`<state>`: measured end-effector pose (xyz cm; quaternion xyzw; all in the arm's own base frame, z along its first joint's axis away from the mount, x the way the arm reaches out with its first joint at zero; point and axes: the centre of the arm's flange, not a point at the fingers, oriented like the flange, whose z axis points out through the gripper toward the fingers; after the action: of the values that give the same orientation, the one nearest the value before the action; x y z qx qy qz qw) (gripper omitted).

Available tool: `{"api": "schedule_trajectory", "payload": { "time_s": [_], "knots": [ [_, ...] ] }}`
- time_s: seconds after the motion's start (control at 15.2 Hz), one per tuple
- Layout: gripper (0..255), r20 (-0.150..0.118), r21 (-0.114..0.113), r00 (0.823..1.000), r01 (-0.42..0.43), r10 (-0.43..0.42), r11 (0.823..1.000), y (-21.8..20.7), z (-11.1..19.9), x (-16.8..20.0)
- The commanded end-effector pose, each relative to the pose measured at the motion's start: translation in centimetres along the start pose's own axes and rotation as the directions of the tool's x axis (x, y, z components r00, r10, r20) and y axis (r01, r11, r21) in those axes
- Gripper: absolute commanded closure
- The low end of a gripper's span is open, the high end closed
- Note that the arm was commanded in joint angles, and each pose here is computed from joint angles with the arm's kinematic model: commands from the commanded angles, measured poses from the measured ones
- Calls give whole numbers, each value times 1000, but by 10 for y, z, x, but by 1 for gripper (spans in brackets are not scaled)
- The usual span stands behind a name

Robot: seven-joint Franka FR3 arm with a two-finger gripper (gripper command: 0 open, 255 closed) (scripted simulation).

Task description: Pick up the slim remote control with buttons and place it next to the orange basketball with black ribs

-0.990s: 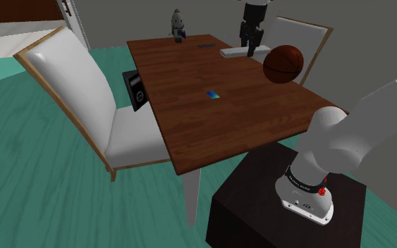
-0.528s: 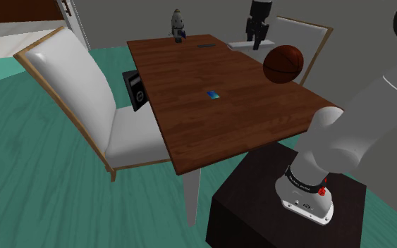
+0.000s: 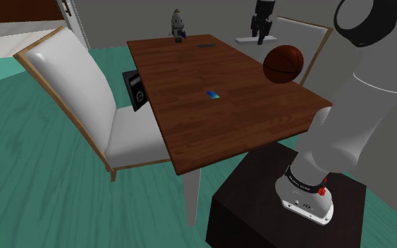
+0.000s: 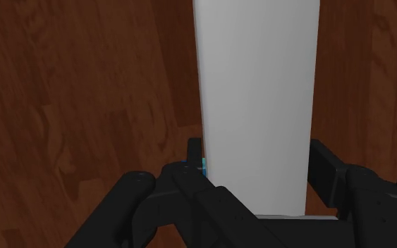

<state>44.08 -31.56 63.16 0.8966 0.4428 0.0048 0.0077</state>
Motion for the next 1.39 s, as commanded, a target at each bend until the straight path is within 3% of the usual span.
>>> {"api": "schedule_trajectory", "payload": {
  "time_s": [0.0,1.32],
  "knots": [
    [255,1,-2,1000,3,-3,1000,20,-3,-16],
    [255,1,-2,1000,3,-3,1000,30,97,-26]
  ]
}}
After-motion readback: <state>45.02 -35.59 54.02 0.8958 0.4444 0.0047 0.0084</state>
